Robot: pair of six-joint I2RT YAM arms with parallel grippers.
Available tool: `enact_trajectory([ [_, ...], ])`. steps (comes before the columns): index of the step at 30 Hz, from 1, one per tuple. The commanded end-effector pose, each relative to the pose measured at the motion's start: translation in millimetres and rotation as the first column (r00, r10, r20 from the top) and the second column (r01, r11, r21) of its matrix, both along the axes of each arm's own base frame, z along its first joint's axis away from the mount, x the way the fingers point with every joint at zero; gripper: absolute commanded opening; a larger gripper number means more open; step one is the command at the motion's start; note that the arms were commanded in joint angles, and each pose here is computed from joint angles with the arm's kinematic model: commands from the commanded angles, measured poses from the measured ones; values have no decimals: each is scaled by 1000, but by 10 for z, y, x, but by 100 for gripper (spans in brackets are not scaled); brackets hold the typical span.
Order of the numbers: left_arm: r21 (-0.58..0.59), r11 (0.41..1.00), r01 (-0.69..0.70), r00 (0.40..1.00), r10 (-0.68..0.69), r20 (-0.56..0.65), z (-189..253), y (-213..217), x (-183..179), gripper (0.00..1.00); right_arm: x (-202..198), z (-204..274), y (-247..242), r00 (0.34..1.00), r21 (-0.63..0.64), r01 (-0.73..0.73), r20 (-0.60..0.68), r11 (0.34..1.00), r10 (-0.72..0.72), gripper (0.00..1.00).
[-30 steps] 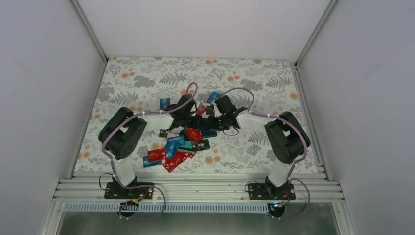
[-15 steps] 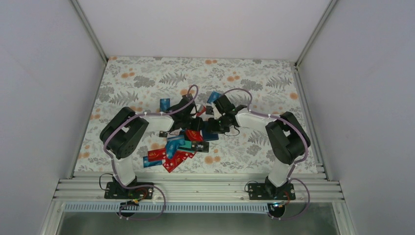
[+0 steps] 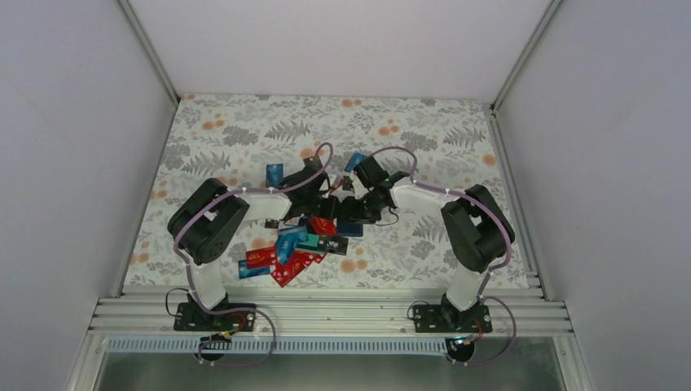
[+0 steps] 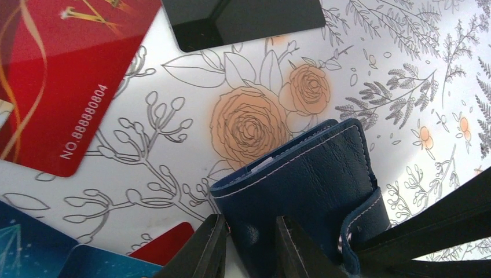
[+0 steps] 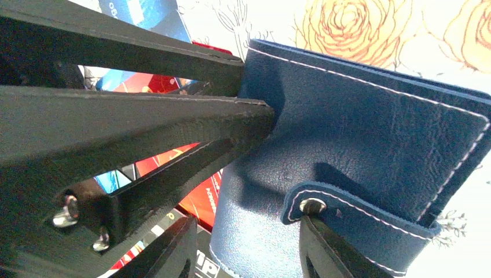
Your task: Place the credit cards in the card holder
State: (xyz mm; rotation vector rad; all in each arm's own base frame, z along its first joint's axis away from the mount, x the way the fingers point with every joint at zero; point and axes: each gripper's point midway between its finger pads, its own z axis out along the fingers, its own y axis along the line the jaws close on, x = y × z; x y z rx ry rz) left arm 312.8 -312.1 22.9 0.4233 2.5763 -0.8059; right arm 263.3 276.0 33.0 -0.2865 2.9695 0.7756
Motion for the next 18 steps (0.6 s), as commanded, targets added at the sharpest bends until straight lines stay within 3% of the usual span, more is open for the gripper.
enact_trajectory([
  [1, 43, 999, 29, 998, -27, -50, -203, 27, -134, 23, -515, -292, -340, 978, -173, -10, -209, 985, -26, 47],
  [18, 34, 999, 17, 999, -16, -37, -111, 8, -94, 23, -89, 487, -378, 994, 38, 108, -23, 993, -107, 39],
])
